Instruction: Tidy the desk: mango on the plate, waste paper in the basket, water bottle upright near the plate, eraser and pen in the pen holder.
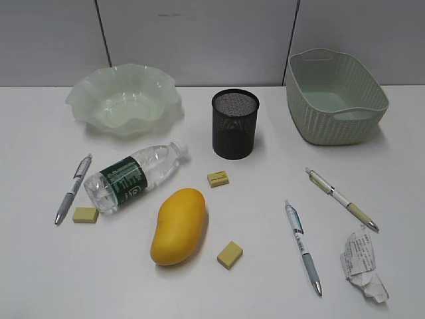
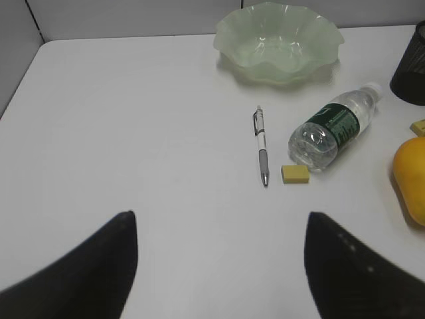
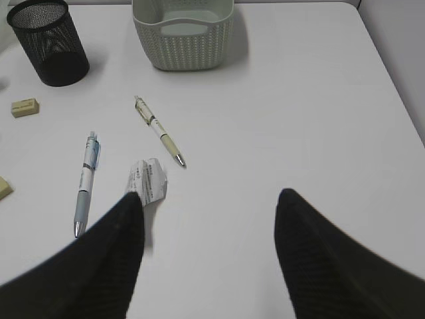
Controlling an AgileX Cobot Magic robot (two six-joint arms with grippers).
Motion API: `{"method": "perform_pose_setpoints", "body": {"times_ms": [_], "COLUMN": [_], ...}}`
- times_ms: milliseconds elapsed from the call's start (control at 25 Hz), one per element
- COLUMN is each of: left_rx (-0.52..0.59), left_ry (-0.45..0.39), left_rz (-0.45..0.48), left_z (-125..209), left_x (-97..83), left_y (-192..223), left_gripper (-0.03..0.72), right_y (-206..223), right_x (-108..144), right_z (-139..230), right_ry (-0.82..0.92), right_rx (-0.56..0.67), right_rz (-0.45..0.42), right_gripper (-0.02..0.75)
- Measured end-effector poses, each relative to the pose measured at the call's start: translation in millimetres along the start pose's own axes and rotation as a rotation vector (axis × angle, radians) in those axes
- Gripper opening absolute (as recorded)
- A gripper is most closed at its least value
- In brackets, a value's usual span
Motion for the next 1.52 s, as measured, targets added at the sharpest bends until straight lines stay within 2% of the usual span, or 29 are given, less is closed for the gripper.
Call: {"method": "perform_pose_setpoints", "body": {"times_ms": [480, 920, 1240, 1400, 1520], "left_rx": [0.0, -0.003, 0.043, 0.109, 0.159], "left_ry": [0.0, -0.01, -0.018, -0.025, -0.062], "left_rz": [0.0, 0.018, 0.022, 0.025, 0.067], "left_z": [0, -1, -39, -58, -71], "left_x": [0.0, -2.6, -3.8, -4.2, -10.5], "left_y": [0, -1, 6, 21, 34], "left_gripper": [0.589, 0.549, 0.549, 0.549, 0.549], "right_y": [0, 0, 0, 0, 0], "right_x": [0, 0, 0, 0, 0], "right_z": [0, 0, 0, 0, 0], "right_ry": [0.0, 0.0, 0.0, 0.0, 0.0], "right_rx": [0.0, 0.0, 0.0, 0.0, 0.0], "right_rz": [0.0, 0.0, 0.0, 0.0, 0.0], "right_gripper": [0.493, 0.493, 0.493, 0.493, 0.493]}}
Point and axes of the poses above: a point on each arm's last joint axis where the gripper is mounted, y pointing out along that axis toward the gripper, x along the wrist's bending axis when the last joint is at zero, z = x × y, the point moved 5 cm from there along y, pointing out along that axis toward the gripper, and after that the axes turned 1 degree about -y, right-handed, at the moved point
